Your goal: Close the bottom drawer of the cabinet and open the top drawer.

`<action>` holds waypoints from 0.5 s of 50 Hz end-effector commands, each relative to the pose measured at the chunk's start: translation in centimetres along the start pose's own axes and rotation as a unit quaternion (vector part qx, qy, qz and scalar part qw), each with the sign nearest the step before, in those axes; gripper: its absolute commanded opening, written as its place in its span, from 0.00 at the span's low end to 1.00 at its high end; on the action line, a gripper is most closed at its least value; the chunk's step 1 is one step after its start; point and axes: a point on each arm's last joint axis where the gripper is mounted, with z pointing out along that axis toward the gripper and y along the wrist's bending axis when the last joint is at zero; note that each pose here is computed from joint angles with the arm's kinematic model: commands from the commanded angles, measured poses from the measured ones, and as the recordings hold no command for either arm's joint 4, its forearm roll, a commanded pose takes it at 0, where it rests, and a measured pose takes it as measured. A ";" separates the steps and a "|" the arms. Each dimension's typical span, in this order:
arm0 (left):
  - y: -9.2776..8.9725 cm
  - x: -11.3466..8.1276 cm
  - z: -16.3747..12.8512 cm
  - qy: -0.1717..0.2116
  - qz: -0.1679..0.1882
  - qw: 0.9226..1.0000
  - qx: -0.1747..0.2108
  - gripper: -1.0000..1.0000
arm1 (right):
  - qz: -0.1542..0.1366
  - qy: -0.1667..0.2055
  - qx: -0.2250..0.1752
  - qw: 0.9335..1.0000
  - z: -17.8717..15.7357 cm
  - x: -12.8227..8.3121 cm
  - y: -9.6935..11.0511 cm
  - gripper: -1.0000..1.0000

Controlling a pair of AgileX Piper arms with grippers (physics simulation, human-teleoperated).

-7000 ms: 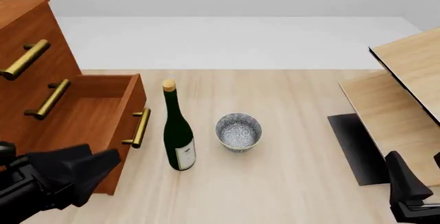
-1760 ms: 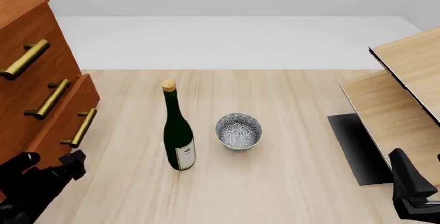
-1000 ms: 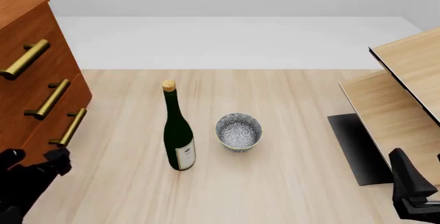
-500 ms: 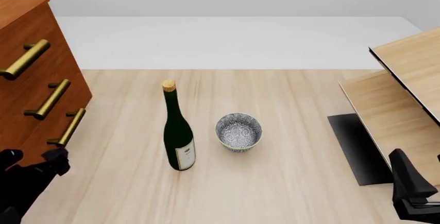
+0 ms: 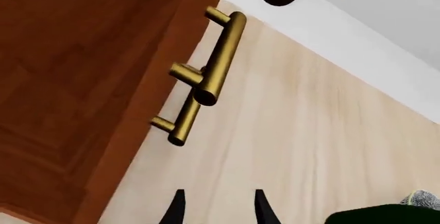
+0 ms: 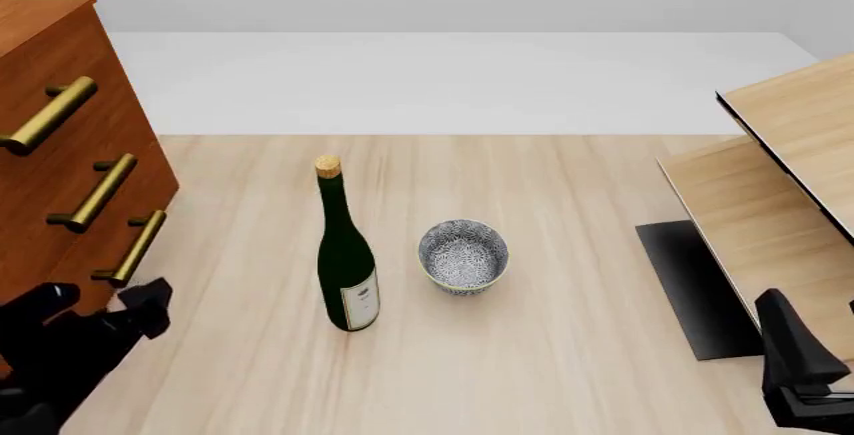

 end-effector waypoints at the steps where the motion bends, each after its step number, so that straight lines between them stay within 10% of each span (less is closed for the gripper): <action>1: -1.8 0.1 -0.7 0.012 0.027 0.999 0.044 1.00 | 0.000 0.000 0.000 1.000 0.0 0.0 0.0 1.00; 14: -4.4 -2.0 -2.2 -0.009 0.108 0.989 0.098 1.00 | 0.001 -0.001 0.000 1.000 0.0 0.0 0.0 1.00; 25: -6.6 -4.0 -4.2 -0.042 0.212 0.966 0.141 1.00 | 0.001 -0.001 0.000 1.000 0.0 0.0 0.0 1.00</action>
